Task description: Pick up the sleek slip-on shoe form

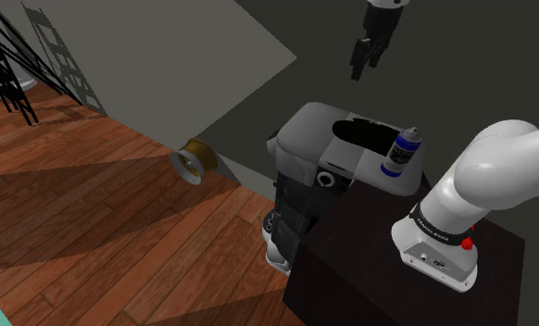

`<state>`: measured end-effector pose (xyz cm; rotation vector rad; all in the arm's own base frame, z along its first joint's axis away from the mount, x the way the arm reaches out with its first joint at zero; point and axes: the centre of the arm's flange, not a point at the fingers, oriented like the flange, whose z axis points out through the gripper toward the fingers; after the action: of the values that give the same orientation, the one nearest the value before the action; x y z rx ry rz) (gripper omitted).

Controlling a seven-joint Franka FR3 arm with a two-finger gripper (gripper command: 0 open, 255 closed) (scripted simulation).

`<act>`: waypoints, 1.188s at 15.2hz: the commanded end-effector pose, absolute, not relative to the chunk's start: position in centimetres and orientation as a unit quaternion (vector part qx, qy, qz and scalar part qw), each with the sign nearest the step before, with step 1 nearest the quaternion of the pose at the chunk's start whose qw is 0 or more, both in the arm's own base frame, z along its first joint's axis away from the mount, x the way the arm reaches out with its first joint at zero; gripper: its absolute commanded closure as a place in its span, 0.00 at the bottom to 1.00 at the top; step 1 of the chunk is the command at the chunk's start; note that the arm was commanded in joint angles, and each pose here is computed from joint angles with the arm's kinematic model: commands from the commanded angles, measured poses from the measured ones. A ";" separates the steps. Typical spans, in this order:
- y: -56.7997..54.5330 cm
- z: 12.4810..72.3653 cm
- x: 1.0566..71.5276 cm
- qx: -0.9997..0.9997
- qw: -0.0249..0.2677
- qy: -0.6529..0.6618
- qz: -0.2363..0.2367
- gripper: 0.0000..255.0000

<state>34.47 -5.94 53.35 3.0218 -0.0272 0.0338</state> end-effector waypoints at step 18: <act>-24.9 37.7 30.3 0.947 0.050 -0.317 -0.027 0.00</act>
<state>31.10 -23.86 38.60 2.8995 -0.9136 -0.0779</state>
